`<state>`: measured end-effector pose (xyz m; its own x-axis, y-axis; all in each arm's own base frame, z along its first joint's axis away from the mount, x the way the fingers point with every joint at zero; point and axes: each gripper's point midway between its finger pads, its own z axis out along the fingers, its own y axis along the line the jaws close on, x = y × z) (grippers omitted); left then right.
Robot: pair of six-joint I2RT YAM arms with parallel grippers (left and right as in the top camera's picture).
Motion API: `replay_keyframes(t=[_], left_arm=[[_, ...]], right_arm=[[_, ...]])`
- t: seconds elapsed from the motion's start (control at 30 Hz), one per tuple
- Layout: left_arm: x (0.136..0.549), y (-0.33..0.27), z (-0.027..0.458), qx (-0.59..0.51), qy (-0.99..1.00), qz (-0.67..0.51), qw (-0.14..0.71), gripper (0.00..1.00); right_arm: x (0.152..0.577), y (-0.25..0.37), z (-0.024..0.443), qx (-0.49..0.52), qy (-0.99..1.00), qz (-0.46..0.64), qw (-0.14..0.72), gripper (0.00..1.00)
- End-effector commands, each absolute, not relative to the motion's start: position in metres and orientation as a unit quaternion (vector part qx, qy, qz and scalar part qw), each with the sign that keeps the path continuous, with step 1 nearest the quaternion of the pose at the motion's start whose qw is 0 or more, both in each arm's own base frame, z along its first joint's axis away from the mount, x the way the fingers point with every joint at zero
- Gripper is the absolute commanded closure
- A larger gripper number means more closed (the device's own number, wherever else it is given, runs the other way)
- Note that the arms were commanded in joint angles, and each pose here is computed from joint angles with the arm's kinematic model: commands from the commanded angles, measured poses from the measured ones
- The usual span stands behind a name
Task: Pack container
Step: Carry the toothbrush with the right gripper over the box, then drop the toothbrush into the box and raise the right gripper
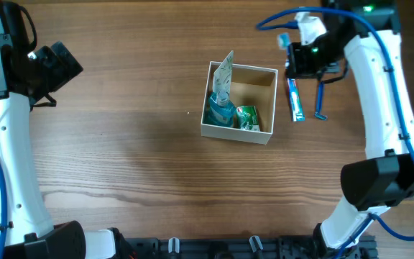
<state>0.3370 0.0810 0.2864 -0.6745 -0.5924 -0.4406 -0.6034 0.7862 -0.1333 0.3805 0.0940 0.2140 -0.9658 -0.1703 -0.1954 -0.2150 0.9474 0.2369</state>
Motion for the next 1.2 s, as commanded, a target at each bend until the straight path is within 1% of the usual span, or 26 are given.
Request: replay_keyframes(t=[0.0, 0.1, 0.17, 0.3, 0.4, 0.53, 0.63, 0.9, 1.03, 1.17], left_arm=[[0.337, 0.083, 0.285, -0.328, 0.915, 0.014, 0.236, 0.0], [0.337, 0.083, 0.285, -0.328, 0.915, 0.014, 0.236, 0.0], [0.337, 0.083, 0.285, -0.328, 0.915, 0.014, 0.236, 0.0], [0.337, 0.083, 0.285, -0.328, 0.915, 0.014, 0.236, 0.0], [0.337, 0.083, 0.285, -0.328, 0.915, 0.014, 0.236, 0.0], [0.337, 0.083, 0.285, -0.328, 0.915, 0.014, 0.236, 0.0], [0.337, 0.083, 0.285, -0.328, 0.915, 0.014, 0.236, 0.0], [0.337, 0.083, 0.285, -0.328, 0.915, 0.014, 0.236, 0.0], [0.337, 0.083, 0.285, -0.328, 0.915, 0.014, 0.236, 0.0], [0.337, 0.083, 0.285, -0.328, 0.915, 0.014, 0.236, 0.0]], right_arm=[[0.372, 0.118, 0.195, -0.1, 0.981, 0.156, 0.05, 0.96], [0.365, 0.13, 0.189, -0.083, 0.982, 0.166, 0.031, 0.96], [0.363, 0.136, 0.184, -0.05, 0.984, 0.167, 0.02, 0.96], [0.361, 0.144, 0.172, 0.061, 0.984, 0.167, -0.005, 0.96], [0.358, 0.145, 0.166, 0.108, 0.98, 0.164, -0.02, 0.96], [0.358, 0.131, 0.157, 0.239, 0.963, 0.119, -0.03, 0.96], [0.362, 0.122, 0.153, 0.305, 0.947, 0.095, -0.02, 0.96], [0.392, 0.133, 0.156, 0.304, 0.944, 0.126, 0.034, 0.95], [0.39, 0.135, 0.155, 0.299, 0.946, 0.118, 0.036, 0.95], [0.378, 0.138, 0.153, 0.305, 0.946, 0.103, 0.018, 0.95]])
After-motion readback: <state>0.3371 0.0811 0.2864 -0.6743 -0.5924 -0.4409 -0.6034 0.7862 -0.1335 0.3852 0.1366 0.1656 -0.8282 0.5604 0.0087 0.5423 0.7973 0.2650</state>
